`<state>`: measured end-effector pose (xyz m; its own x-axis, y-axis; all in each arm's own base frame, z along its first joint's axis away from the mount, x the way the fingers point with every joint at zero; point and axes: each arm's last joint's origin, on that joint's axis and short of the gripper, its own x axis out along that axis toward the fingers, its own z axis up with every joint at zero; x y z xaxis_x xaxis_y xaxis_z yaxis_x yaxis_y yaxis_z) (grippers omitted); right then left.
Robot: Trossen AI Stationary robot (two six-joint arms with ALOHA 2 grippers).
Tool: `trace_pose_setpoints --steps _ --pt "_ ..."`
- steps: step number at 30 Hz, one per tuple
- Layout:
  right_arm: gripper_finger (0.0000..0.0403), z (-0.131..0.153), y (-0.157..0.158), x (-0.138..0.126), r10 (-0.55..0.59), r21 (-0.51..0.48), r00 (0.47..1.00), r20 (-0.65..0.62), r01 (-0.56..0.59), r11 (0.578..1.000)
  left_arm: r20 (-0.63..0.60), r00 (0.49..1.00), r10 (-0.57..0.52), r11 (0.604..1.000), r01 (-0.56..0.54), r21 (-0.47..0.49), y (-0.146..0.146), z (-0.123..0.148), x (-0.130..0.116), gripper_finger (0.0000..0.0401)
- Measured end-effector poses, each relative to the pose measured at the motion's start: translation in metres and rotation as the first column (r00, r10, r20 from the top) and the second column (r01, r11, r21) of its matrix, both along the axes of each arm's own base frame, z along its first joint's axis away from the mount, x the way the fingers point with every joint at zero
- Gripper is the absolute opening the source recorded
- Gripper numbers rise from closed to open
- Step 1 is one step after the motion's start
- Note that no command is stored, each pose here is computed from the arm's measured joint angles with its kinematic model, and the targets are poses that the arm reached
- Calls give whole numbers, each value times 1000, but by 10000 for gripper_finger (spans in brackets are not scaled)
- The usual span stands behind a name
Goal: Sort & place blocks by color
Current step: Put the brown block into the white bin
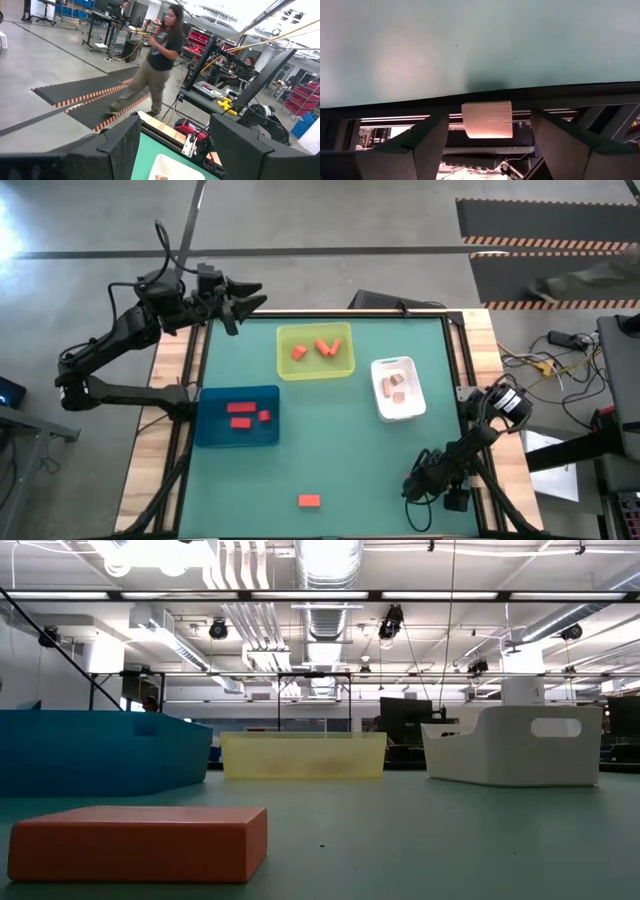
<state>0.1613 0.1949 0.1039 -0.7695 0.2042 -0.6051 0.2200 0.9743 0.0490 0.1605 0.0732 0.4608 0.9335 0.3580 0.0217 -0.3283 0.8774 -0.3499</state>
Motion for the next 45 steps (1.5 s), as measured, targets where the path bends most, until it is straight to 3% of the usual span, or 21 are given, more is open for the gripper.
trace_pose_setpoints --steps 18,27,34,39,43,45 --pt "119 3 3 4 2 39 1000 28 -4 999 -18 1000 0 1000 0 -8 3 -3 6 221" --pt "118 29 6 14 -3 44 1000 -7 3 999 -25 1000 -1 1000 0 -11 4 -4 9 221" --pt "118 68 10 43 -38 181 989 144 12 983 -22 1000 0 1000 0 -10 4 -4 9 221" --pt "118 108 -11 63 -58 162 927 371 -3 987 -22 1000 -1 1000 0 -11 5 -4 10 221" --pt "118 145 -38 76 -116 164 829 547 30 986 -23 1000 -1 1000 0 -13 5 -4 10 221" --pt "118 166 -52 80 -140 137 755 641 67 988 -21 1000 -1 1000 1 -13 5 -4 10 221"
